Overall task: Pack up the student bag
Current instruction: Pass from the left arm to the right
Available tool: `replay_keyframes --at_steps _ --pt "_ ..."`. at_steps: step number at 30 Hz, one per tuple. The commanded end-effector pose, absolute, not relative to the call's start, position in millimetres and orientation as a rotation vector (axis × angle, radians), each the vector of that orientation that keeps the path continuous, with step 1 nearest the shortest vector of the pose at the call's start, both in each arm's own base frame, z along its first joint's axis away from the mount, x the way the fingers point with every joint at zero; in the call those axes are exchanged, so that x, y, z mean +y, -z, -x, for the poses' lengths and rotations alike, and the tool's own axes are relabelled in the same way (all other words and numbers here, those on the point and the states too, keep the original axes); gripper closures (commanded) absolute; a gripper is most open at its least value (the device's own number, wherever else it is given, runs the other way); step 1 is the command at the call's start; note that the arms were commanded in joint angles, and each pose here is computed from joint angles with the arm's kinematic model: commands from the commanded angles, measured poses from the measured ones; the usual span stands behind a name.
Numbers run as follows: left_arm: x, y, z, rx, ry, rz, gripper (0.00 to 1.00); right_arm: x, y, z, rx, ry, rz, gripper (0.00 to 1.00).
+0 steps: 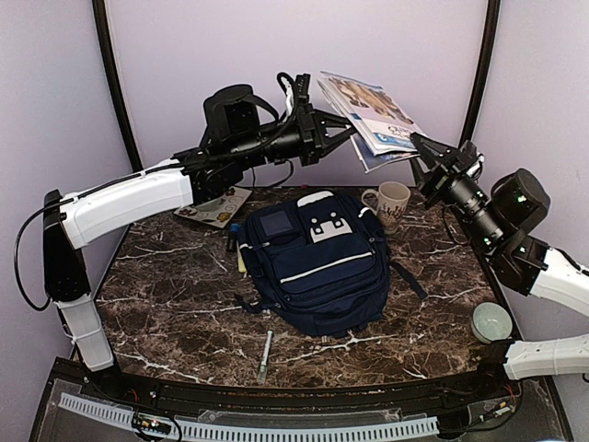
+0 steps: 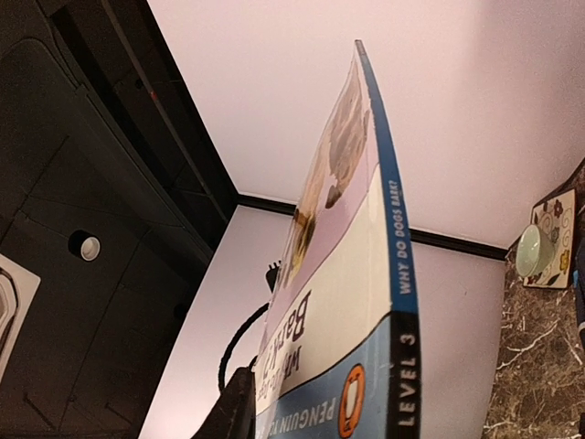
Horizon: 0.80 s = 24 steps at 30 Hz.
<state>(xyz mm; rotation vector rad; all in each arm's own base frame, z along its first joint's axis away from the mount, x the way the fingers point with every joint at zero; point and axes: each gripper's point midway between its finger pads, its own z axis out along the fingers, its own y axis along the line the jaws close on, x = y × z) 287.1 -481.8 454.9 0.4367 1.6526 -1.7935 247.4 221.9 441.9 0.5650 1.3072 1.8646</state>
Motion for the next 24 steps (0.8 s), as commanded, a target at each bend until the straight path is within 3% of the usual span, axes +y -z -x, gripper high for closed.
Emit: replay_keyframes --at_steps 1,9,14,20,24 --pt "-473 -462 -271 1.661 1.718 -0.459 1.00 210 -486 -232 1.173 -1.932 -0.506 0.81" --pt "-483 -437 -247 1.722 1.633 -0.502 1.00 204 -467 -228 1.284 -1.841 -0.527 1.00" --pt "-478 -406 -232 1.816 1.505 -0.523 0.99 193 -429 -230 1.445 -1.654 -0.569 1.00" --pt "-463 -369 -219 1.945 1.326 -0.585 0.87 181 -400 -229 1.538 -1.535 -0.588 1.00" --pt "-452 -349 -215 2.019 1.194 -0.621 0.70 169 -402 -230 1.558 -1.420 -0.552 1.00"
